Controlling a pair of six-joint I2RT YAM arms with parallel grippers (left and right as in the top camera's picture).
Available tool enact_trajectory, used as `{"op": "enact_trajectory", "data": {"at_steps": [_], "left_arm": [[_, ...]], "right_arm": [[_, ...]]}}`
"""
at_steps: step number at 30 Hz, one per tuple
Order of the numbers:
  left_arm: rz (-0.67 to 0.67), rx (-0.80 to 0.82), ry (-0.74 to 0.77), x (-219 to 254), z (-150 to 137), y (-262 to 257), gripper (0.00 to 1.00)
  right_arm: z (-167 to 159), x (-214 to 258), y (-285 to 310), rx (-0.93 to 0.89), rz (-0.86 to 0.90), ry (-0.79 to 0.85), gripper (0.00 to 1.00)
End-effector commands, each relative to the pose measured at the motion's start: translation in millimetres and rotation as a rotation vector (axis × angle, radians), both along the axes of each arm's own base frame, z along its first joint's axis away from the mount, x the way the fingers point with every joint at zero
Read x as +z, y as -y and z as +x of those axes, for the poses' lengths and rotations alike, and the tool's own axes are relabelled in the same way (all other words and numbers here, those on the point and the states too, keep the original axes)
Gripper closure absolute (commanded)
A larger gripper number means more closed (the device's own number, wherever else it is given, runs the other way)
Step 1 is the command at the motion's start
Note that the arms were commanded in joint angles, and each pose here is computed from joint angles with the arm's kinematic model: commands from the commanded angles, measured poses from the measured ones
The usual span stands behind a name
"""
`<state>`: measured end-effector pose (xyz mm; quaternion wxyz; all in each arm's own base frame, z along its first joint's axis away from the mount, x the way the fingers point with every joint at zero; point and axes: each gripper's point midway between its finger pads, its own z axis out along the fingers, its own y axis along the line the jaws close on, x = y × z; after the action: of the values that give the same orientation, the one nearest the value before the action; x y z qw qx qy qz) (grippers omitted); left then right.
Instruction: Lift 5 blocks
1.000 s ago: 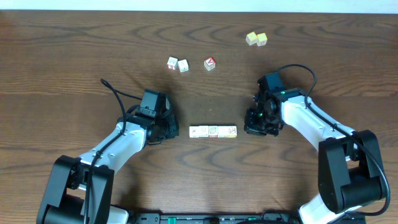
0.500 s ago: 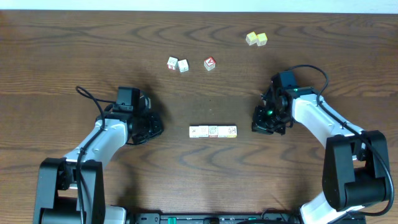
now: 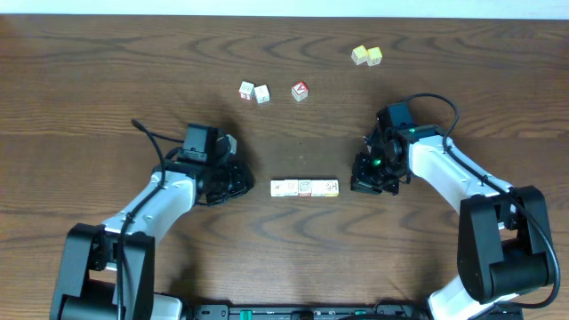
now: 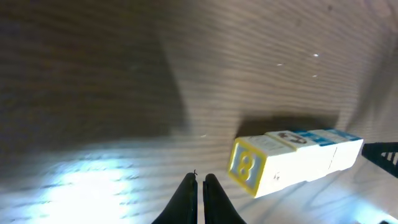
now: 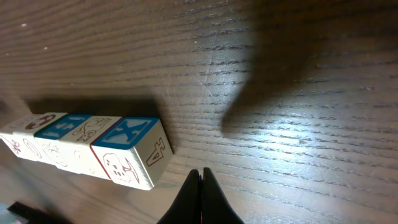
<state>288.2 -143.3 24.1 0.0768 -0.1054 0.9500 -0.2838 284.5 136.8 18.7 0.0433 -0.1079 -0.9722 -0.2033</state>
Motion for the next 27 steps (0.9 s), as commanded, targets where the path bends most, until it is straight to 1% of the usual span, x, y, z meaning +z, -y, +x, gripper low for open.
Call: {"op": "enact_trajectory", "data": {"at_steps": [1,5,9,14,19,21,23,27], "left_arm": [[0.041,0.045,0.008,2.6,3.8,2.3,0.93],[0.040,0.017,0.003,2.5,-2.2,14.4,0.93],[0.103,0.104,-0.033,-4.6,-3.5,7.9,0.93],[0.104,0.088,-0.037,-7.5,-6.0,12.8,0.93],[0.084,0.094,-0.002,-5.2,3.0,18.0,0.93],[0.074,0.118,-0.018,-5.6,2.9,18.8,0.92],[0.060,0.109,-0.030,-6.6,0.9,21.7,0.93],[0.071,0.107,-0.056,-15.1,-1.9,20.9,0.93]], "right_arm": [[-2.3,-0.7,-2.9,-0.020,-0.002,-0.016,0.99],[-1.6,-0.7,-3.0,-0.020,-0.001,-0.014,0.99],[-2.6,-1.2,-2.8,-0.020,-0.002,-0.017,0.99],[-8.3,-8.9,-0.7,-0.039,-0.009,-0.032,0.99],[-8.6,-15.3,-5.5,-0.059,0.026,-0.021,0.99],[-10.7,-16.7,-5.7,-0.058,0.030,-0.026,0.99],[-10.4,-17.3,-5.9,-0.058,0.032,-0.022,0.99],[-9.6,-17.3,-7.7,-0.053,0.034,-0.016,0.99]]}}
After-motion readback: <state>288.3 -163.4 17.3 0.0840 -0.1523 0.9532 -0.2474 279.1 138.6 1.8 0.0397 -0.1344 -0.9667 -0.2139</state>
